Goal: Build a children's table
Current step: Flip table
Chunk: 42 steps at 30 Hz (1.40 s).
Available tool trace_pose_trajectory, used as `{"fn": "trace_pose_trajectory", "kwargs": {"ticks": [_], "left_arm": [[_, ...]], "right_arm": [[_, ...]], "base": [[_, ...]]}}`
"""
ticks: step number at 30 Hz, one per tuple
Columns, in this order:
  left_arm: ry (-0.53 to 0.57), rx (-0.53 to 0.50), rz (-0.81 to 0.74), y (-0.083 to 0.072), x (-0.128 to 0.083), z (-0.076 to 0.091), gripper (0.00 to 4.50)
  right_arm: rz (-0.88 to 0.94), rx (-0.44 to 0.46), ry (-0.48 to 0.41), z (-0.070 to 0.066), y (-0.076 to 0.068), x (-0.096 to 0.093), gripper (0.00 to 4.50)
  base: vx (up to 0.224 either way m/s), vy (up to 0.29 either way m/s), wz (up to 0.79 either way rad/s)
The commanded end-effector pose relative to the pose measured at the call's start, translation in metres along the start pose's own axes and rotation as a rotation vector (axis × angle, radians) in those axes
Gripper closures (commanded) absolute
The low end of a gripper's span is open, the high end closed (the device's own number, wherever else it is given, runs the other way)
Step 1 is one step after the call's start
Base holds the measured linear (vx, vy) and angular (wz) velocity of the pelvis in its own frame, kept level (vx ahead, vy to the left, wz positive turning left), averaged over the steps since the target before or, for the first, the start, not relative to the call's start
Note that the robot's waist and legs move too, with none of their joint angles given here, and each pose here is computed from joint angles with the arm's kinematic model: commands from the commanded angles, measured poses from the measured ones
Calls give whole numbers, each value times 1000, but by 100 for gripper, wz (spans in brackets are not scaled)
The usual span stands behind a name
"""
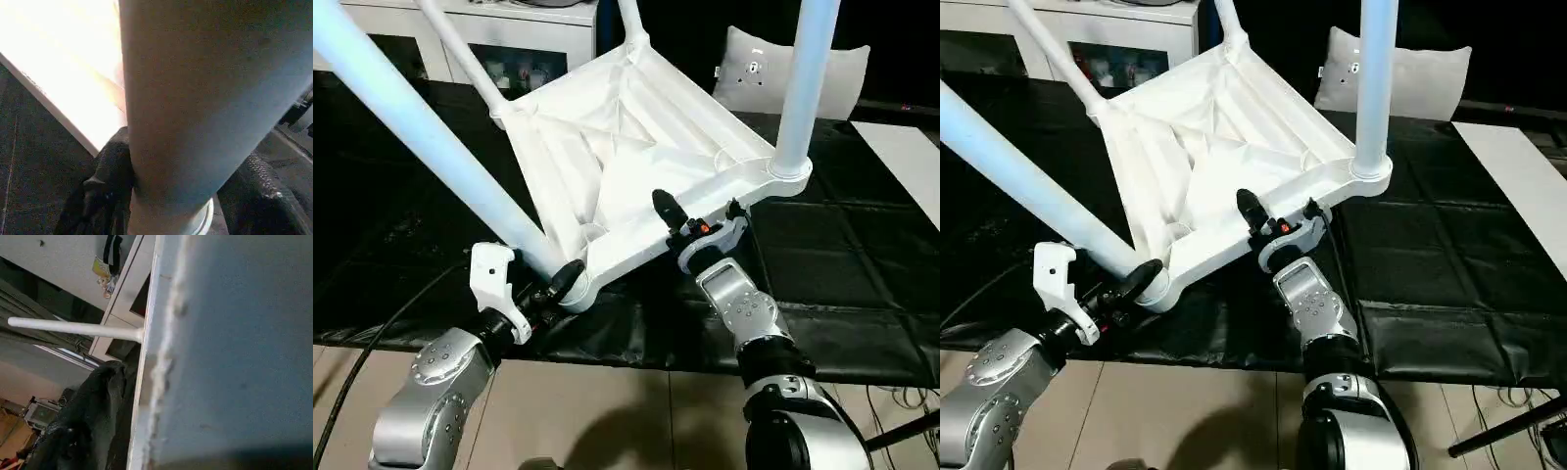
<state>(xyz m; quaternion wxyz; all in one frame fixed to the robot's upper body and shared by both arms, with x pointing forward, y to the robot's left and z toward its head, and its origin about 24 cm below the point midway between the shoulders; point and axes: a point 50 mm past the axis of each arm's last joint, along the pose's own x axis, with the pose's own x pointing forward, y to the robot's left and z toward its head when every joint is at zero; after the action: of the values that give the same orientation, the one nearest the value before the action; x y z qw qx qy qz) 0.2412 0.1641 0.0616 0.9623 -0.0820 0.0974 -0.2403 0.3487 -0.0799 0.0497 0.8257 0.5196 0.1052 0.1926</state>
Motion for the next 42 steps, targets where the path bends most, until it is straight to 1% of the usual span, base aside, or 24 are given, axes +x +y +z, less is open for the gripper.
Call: {"fn": "trace_pose_trajectory", "kwargs": {"ticks": [1,4,8,9,10,11,12,13,15,16,20,21,24,27,28,29,34,35,36,37,38,39,40,42], "left_arm": [[171,-61,-29,-6,-2,-36,242],[172,-59,-28,-5,-3,-36,242],[174,-43,-19,-5,-4,-36,242],[168,-39,-12,-4,-4,-35,242],[153,-57,-17,-4,-4,-34,242],[153,-58,-17,-4,-4,-34,242],[145,-70,-23,-5,-4,-33,207],[106,-36,-21,-4,-4,-28,172],[95,-42,-25,-4,-5,-26,172],[94,-22,-24,-3,-6,-25,172],[81,-5,-27,0,-11,-25,172],[65,5,-33,2,-12,-23,172],[28,27,-47,4,-14,-20,172],[5,51,-52,6,-14,-18,166],[-23,60,-62,7,-14,-15,166],[-44,68,-71,7,-13,-14,131],[-88,98,-89,6,-12,-10,117],[-90,97,-97,5,-12,-10,96],[-70,98,-106,5,-14,-12,87],[-32,99,-129,5,-18,-17,86],[-22,101,-138,4,-19,-19,86],[22,110,-179,3,-26,-23,78],[39,114,-196,2,-29,-25,47],[60,116,-220,1,-36,-27,42]], "right_arm": [[251,22,-27,-1,62,27,159],[256,21,-27,-1,62,27,193],[263,17,-26,-1,63,27,206],[265,13,-26,-1,63,27,223],[267,9,-27,-1,63,27,223],[267,9,-27,-1,63,27,237],[268,8,-28,-1,63,26,237],[267,7,-43,2,64,27,244],[264,7,-51,4,64,27,244],[255,2,-62,7,63,27,247],[246,-6,-97,17,61,26,250],[241,2,-118,23,60,25,250],[242,-8,-131,29,60,23,250],[245,-13,-135,30,59,22,250],[245,-10,-137,30,58,21,250],[246,-6,-138,31,58,21,251],[263,-1,-140,30,60,18,251],[265,-2,-141,30,60,18,251],[267,-15,-150,32,60,17,251],[265,-42,-166,36,61,16,251],[262,-52,-172,38,61,16,251],[246,-92,-201,45,61,14,251],[240,-107,-214,49,61,13,251],[213,-168,-252,59,61,11,252]], "base": [[0,0,0],[0,0,0],[0,0,0],[0,0,0],[0,0,0],[0,0,0],[0,0,0],[0,0,0],[0,0,0],[0,0,0],[0,0,0],[0,0,0],[0,0,0],[0,0,0],[0,0,0],[0,0,0],[0,0,0],[0,0,0],[0,0,0],[0,0,0],[0,0,0],[0,0,0],[0,0,0],[0,0,0]]}}
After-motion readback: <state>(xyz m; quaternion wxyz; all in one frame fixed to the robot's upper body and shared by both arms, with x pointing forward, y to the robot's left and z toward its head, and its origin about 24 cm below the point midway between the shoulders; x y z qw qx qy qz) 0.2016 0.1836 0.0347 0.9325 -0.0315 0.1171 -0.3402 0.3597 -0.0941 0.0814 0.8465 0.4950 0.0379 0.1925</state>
